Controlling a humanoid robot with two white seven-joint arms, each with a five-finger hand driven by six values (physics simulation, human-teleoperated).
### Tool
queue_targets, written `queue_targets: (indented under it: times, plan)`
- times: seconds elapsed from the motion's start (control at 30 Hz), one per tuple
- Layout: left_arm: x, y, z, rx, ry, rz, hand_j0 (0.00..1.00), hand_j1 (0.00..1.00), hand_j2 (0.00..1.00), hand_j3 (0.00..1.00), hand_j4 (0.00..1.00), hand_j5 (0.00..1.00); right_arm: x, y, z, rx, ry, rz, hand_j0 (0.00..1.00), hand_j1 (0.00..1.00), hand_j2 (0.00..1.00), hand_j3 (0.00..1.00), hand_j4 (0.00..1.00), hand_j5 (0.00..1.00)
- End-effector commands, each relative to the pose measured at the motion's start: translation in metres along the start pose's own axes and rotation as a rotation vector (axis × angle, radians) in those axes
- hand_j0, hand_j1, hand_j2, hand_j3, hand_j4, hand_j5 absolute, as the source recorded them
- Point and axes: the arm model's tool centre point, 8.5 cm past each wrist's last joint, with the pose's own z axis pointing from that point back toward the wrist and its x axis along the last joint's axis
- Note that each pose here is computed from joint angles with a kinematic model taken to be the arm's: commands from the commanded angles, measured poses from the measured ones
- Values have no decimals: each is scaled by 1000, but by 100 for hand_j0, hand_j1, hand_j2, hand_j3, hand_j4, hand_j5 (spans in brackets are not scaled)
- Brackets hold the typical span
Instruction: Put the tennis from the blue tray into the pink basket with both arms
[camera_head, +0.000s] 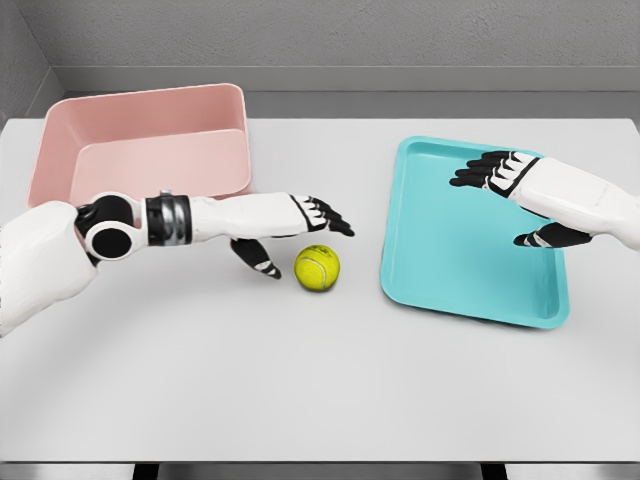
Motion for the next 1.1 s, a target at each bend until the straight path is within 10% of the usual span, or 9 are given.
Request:
queue_targets:
  times: [0.0, 1.07]
  plan:
    - [1, 1, -4, 9, -6, 10, 100, 100, 100, 100, 100, 100, 0, -1, 0, -4, 0, -5, 100, 100, 100, 100, 100, 100]
    - [-6, -17, -15, -6, 3, 71, 100, 100, 100, 100, 100, 100, 0, 2, -3, -11, -1, -17, 100, 100, 100, 100, 100, 100]
